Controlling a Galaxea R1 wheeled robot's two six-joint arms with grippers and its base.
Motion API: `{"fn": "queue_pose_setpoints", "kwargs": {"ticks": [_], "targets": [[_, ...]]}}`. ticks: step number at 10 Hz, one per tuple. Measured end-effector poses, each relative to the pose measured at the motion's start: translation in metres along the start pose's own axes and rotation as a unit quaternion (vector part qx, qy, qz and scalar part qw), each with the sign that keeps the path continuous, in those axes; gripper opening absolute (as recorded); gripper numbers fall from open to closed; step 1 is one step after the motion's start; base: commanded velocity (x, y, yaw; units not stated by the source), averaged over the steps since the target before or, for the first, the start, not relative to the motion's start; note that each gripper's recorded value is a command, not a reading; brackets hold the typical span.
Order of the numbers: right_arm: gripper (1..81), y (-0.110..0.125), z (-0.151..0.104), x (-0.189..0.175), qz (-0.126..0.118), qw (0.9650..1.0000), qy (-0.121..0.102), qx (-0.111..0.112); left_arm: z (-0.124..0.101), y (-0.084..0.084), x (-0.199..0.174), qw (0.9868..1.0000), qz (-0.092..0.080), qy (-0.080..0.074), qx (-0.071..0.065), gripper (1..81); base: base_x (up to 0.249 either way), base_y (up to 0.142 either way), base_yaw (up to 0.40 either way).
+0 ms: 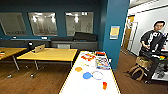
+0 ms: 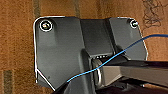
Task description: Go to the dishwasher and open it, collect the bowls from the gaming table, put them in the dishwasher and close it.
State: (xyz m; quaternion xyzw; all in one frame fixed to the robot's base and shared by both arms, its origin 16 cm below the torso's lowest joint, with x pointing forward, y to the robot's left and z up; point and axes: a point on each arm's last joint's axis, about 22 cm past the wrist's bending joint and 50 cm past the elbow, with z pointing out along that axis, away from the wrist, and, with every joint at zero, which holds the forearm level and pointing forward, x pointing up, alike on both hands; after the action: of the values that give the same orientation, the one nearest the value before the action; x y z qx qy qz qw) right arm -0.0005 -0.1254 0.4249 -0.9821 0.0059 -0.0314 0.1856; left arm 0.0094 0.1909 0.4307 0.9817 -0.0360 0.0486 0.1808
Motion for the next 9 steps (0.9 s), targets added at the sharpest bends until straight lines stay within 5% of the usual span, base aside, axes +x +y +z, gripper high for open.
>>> {"fn": "queue_pose_setpoints", "kwargs": {"ticks": [9], "targets": [[81.1, 0.0034, -0.0008, -0.0014, -0.001, 1.0, -0.001, -0.002, 0.0023, 0.0078, 0.0003, 1.0, 0.0, 0.0, -0.005, 81.1, 0.0, 0.066, 0.0]]}}
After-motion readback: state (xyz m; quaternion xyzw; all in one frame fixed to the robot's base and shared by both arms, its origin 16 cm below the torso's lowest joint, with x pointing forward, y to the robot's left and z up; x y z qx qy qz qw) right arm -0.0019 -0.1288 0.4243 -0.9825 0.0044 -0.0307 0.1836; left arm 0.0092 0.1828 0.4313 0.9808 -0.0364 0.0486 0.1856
